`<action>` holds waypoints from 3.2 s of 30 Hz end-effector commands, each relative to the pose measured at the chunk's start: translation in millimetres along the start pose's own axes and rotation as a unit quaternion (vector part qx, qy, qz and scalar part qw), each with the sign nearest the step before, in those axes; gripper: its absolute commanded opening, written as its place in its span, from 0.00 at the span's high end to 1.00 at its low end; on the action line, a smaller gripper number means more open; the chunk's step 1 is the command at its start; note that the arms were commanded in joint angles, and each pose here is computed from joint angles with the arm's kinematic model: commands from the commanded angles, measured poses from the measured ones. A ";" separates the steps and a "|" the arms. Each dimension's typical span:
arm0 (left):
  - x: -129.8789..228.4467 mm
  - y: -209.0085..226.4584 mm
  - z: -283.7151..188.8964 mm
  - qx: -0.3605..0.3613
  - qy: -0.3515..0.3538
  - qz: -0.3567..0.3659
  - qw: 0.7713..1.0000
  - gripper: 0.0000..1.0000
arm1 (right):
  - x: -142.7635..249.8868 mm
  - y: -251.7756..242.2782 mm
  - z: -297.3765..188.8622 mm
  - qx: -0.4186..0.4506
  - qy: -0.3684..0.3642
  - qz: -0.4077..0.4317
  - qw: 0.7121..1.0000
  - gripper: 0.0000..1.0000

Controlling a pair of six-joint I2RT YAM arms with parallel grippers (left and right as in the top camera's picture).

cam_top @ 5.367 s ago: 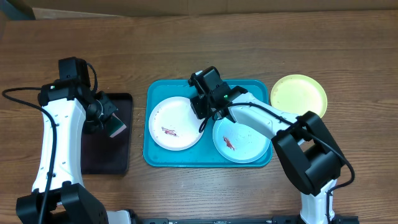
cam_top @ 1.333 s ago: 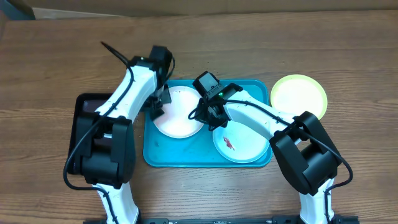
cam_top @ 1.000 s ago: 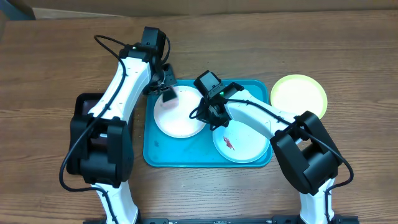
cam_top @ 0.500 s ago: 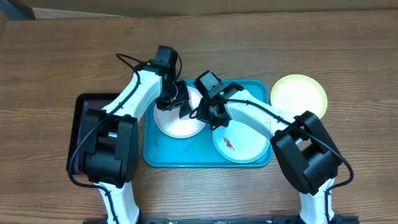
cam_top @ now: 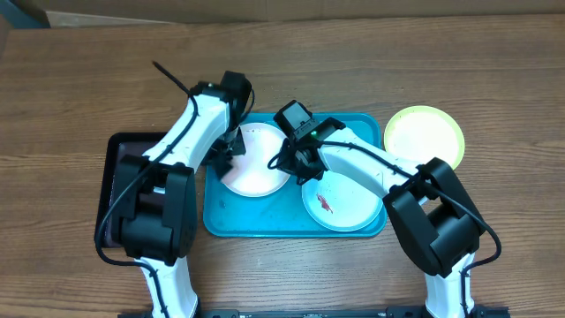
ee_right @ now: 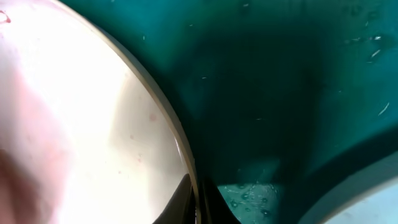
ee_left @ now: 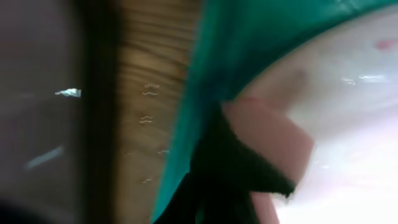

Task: Clean dirty plates on tray and stack at the side
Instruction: 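Scrub the white plate with the sponge while right gripper holds rim, then return the sponge with left gripper over the black tray, then lift the white plate with right gripper and carry it onto yellow plate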

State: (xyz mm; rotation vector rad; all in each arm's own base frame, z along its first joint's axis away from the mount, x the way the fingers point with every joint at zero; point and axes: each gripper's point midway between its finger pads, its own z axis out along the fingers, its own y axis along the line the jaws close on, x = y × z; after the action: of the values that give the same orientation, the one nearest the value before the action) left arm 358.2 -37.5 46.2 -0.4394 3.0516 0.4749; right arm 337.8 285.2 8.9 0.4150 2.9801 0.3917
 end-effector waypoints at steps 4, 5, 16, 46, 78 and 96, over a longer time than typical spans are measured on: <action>-45.7 38.3 -60.4 -0.058 -0.076 -0.086 0.992 0.96 | -10.9 -16.8 7.2 0.032 -0.018 0.009 0.999 0.96; -46.7 40.7 -66.6 -0.056 -0.078 -0.098 0.991 0.96 | -11.4 -16.2 7.2 0.030 -0.019 0.009 0.999 0.96; -34.2 74.6 -74.8 -0.030 -0.016 -0.156 0.987 0.96 | -19.3 -4.6 5.2 0.009 -0.035 -0.018 0.999 0.96; 4.1 119.2 -91.3 0.121 -0.014 -0.143 0.982 0.96 | -38.0 12.8 -60.9 -0.011 -0.101 -0.102 0.990 0.96; 1.6 137.3 -47.5 0.130 0.002 -0.198 0.971 0.96 | -52.6 54.1 -278.8 0.400 -0.479 -0.383 0.681 0.96; 0.9 136.5 -46.4 0.131 0.001 -0.198 0.971 0.96 | -27.8 74.9 -282.5 0.347 -0.527 -0.348 0.694 0.96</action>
State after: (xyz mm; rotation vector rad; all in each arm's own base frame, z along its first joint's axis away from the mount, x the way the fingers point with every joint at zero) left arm 322.1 74.7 131.7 -1.0203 2.8406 0.0632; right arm 346.7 283.8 277.8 -0.5123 1.7780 -0.8872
